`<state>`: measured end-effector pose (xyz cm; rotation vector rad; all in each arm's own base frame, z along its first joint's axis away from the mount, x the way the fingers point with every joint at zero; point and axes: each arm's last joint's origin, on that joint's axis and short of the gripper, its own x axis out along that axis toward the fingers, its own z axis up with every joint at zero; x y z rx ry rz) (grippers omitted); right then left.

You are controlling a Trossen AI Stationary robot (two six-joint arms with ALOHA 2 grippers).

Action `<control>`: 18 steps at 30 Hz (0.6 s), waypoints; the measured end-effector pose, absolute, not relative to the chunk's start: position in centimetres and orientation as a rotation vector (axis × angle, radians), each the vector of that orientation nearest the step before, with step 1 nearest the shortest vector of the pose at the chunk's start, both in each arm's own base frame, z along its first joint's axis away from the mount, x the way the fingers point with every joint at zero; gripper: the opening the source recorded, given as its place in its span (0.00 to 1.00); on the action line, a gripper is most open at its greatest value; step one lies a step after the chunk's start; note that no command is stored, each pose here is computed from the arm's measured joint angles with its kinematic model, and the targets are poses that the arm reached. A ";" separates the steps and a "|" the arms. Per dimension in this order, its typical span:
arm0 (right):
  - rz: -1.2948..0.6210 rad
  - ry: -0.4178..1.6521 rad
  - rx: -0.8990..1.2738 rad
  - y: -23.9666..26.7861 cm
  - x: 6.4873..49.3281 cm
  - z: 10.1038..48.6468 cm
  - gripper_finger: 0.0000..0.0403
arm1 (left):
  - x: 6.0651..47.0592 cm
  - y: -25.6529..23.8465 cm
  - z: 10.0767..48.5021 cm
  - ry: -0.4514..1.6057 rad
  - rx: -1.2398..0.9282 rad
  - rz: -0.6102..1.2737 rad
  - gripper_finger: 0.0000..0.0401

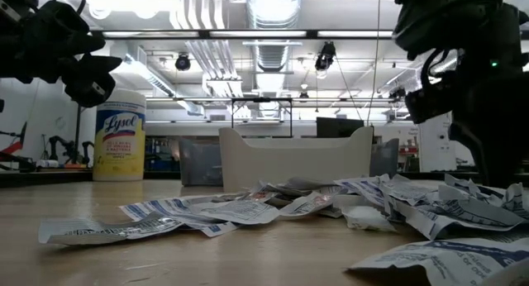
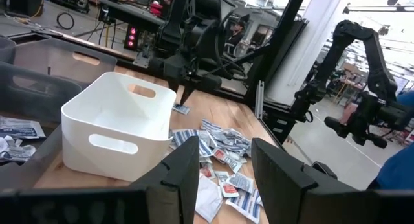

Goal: Pick & Place First Aid Supplies
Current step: Put the alcohol pad into the left black bin

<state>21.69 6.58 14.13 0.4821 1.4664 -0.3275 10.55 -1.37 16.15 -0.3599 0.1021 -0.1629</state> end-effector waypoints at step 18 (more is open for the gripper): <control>-0.337 1.472 0.476 6.6 21.7 13.8 0.10 | 10.6 -1.4 16.1 0.106 -0.334 -0.163 0.34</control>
